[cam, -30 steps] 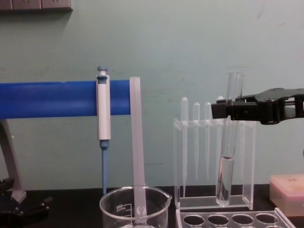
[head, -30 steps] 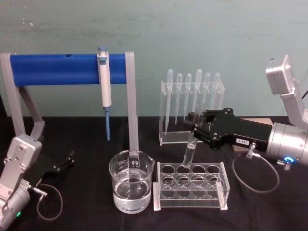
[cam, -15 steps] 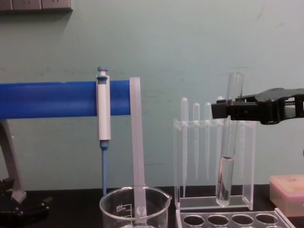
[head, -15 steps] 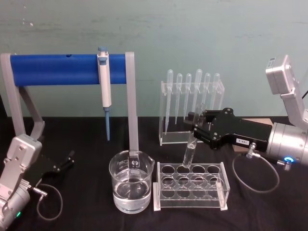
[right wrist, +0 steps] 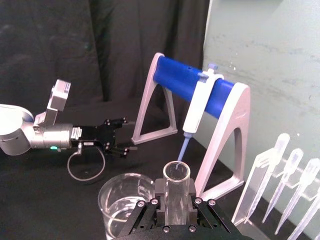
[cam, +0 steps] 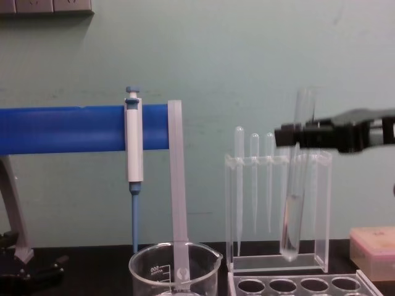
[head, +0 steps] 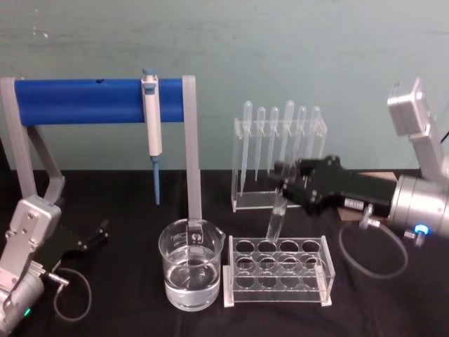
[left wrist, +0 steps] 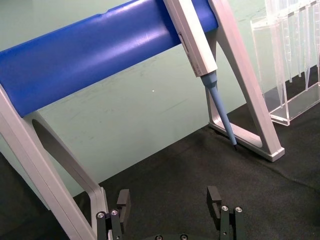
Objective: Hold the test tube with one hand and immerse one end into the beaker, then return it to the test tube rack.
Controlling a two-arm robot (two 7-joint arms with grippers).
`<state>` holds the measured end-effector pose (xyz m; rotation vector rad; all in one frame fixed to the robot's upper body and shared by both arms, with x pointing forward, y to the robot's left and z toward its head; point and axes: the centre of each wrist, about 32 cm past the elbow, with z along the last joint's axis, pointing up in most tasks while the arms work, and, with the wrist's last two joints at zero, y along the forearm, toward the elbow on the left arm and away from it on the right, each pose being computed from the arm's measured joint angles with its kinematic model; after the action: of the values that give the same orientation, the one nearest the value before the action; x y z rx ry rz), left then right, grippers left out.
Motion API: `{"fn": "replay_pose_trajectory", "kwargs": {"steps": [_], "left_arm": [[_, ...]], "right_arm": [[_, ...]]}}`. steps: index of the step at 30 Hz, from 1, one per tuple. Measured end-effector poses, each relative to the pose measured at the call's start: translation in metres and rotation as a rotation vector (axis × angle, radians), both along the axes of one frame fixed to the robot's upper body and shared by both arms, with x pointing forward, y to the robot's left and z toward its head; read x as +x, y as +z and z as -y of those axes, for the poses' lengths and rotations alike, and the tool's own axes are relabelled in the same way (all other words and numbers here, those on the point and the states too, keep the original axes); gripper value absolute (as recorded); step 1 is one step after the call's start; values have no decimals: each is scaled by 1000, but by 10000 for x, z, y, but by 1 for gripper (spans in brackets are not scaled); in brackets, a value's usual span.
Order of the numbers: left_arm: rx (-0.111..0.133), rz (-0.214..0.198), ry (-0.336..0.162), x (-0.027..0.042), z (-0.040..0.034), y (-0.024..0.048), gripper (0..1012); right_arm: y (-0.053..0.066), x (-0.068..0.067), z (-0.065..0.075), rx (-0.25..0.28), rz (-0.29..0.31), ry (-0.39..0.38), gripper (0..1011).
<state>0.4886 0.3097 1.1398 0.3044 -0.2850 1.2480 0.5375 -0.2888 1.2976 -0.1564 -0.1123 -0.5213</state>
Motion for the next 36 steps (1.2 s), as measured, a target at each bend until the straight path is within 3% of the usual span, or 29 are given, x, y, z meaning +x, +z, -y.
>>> {"fn": "replay_pose_trajectory", "kwargs": {"steps": [6,12,13,17,21,29,36], "left_arm": [[0,0,0,0,0,0,1000],[0,0,0,0,0,0,1000],[0,0,0,0,0,0,1000],[0,0,0,0,0,0,1000],[0,0,0,0,0,0,1000],[0,0,0,0,0,0,1000],[0,0,0,0,0,0,1000]], "right_arm": [[229,134,2,5,23,23,225],[432,300,-167,20,45,83,225],[486,473,-656,30,36,206,225],[433,474,-791,22,25,241,225],[370,452,-832,17,12,253,225],[208,402,-825,10,-4,254,225],[15,442,-863,5,-4,266,225]]}}
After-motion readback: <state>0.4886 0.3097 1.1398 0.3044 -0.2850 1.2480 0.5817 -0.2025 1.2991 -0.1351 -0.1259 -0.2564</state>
